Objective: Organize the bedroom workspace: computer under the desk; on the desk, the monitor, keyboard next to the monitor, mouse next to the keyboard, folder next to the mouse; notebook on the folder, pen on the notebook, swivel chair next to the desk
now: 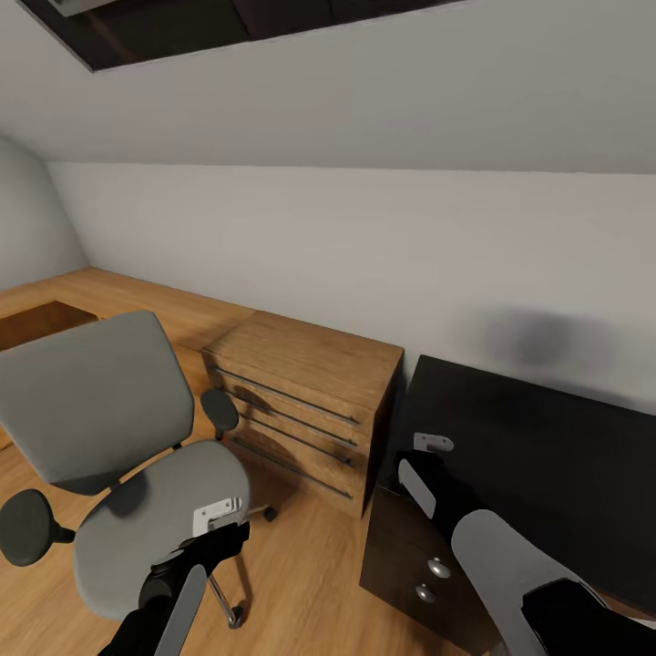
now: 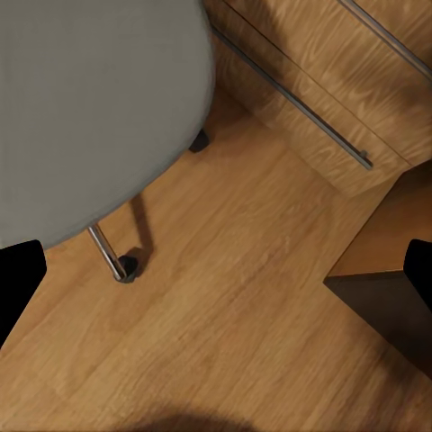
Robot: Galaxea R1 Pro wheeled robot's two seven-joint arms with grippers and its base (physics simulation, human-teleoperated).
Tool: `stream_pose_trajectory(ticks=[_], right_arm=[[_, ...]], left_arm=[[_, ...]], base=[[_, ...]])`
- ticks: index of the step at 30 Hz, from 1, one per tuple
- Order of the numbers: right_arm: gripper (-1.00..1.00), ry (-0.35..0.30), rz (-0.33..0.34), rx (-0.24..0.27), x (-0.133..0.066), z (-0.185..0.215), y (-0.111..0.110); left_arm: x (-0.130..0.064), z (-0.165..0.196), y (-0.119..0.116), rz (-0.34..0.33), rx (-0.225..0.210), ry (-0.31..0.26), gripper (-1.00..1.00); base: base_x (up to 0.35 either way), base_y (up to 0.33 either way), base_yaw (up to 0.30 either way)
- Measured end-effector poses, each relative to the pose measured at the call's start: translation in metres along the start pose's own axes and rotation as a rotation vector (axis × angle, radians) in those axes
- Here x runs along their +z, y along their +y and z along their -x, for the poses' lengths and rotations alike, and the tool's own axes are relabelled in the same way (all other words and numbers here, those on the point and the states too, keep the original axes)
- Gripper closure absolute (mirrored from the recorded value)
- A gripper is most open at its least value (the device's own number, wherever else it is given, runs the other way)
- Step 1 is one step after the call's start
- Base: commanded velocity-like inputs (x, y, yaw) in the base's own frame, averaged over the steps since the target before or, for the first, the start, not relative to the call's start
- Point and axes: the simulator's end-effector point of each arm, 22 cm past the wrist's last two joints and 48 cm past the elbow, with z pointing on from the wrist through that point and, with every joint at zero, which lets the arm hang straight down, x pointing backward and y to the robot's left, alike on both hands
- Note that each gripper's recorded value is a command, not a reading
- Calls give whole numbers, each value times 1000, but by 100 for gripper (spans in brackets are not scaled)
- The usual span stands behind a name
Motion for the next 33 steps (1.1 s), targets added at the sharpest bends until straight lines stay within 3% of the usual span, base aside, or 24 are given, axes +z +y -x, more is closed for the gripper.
stream_pose_trajectory(ticks=[12,21,33], right_arm=[[100,6,4,1,0,-1,1],[100,63,45,54,-3,-7,9],[100,85,52,51,-5,-9,10]], left_arm=[[0,0,0,-1,-1,1,-100],[0,0,0,0,-2,1,-100],[0,0,0,0,-1,1,-100]], base=[[0,0,0],[0,0,0],[0,0,0]])
